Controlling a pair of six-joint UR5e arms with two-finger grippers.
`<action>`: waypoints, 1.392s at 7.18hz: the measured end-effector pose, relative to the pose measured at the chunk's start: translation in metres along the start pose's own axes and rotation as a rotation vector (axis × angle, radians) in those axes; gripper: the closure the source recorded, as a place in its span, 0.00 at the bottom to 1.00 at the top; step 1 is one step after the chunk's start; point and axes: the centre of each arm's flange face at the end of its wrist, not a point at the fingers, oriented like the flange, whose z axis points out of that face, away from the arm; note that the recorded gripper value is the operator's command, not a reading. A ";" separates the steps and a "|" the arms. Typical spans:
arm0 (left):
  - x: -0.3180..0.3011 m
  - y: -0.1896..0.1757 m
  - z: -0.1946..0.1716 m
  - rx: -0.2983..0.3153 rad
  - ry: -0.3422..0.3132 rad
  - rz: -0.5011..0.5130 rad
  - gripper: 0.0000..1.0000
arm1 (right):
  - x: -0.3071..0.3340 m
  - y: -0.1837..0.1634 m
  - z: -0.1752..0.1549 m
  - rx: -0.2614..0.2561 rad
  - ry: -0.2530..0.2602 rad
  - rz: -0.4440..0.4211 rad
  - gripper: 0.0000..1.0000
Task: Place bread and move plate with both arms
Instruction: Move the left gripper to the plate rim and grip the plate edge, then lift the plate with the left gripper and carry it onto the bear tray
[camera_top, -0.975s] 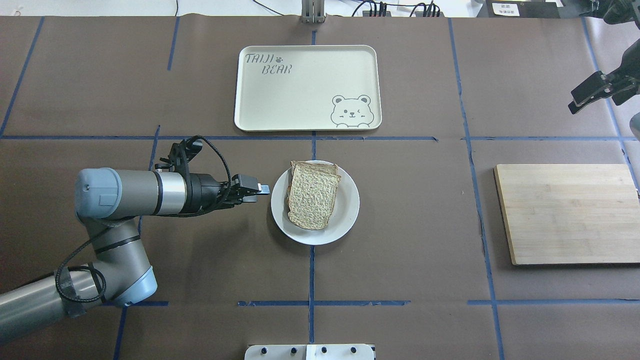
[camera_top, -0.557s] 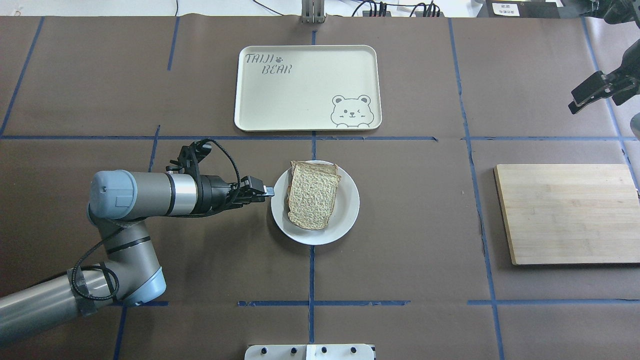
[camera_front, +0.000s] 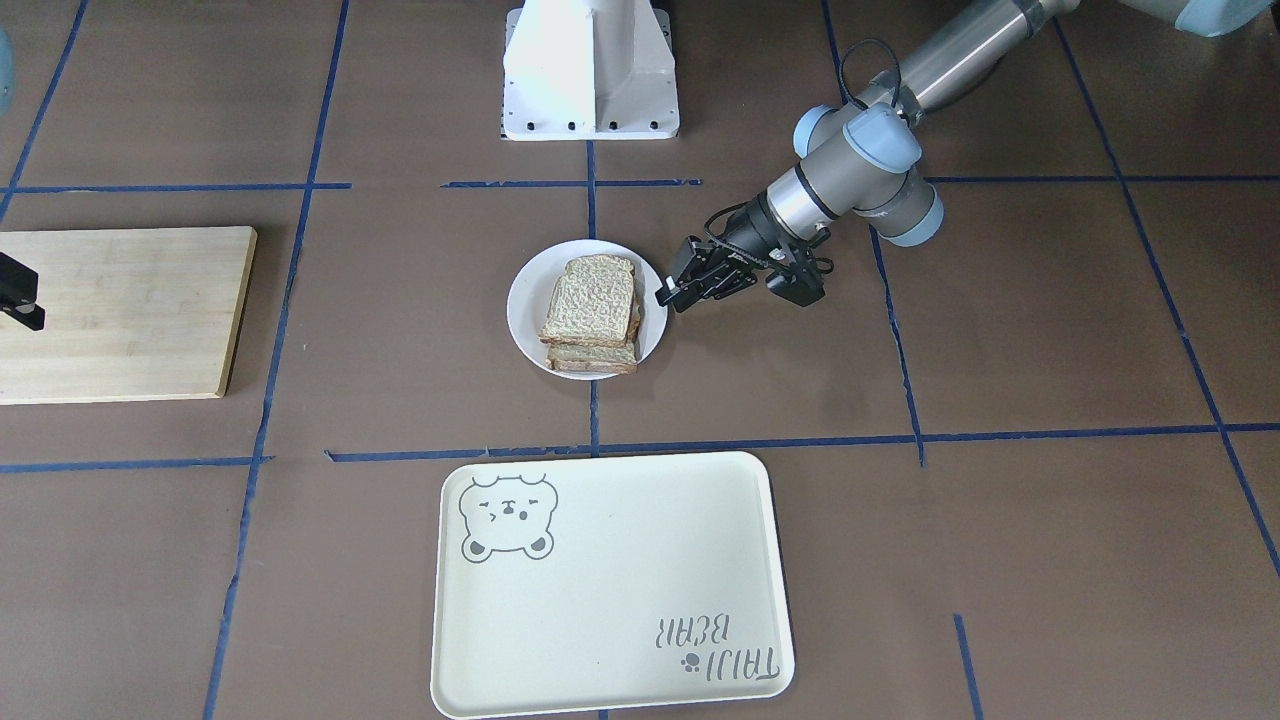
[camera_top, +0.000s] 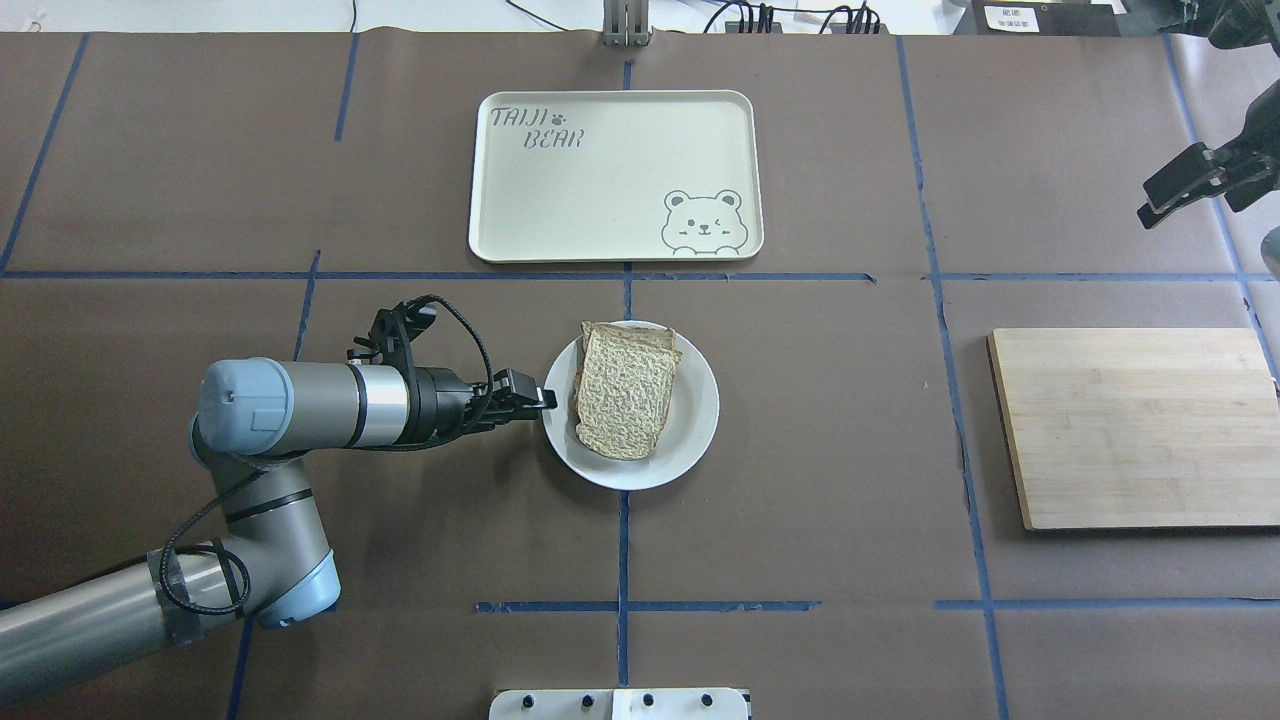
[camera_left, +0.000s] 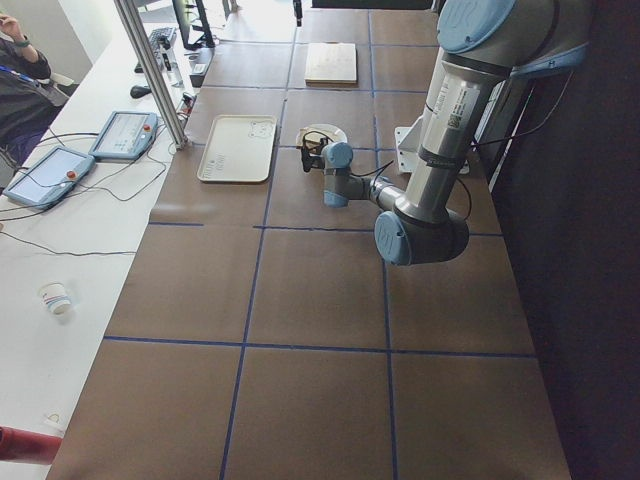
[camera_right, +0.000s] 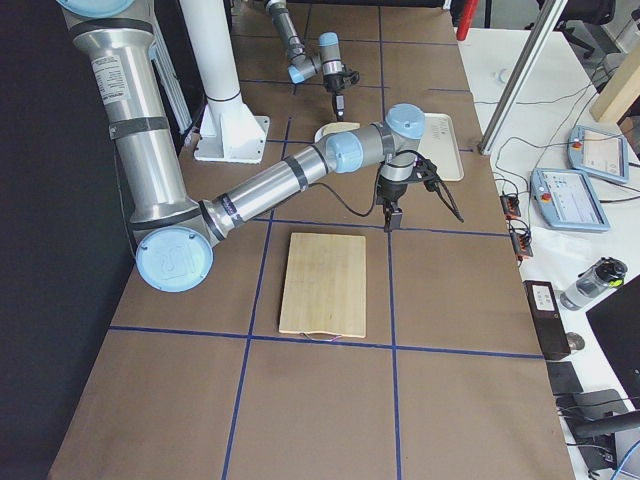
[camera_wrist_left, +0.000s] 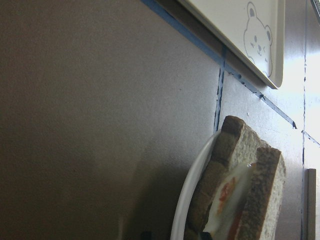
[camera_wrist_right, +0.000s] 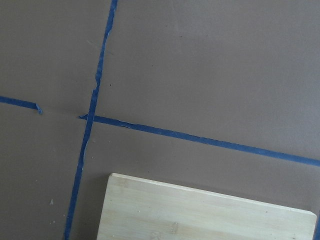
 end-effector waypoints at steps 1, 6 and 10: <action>0.003 0.007 0.005 0.002 0.006 0.000 0.58 | 0.000 0.000 0.000 0.000 0.000 0.000 0.00; 0.004 0.027 0.025 0.001 0.005 -0.007 0.89 | 0.001 0.001 0.000 0.000 0.002 0.002 0.00; 0.025 0.023 0.017 0.001 0.049 -0.146 1.00 | 0.013 0.006 -0.004 -0.001 -0.025 0.026 0.00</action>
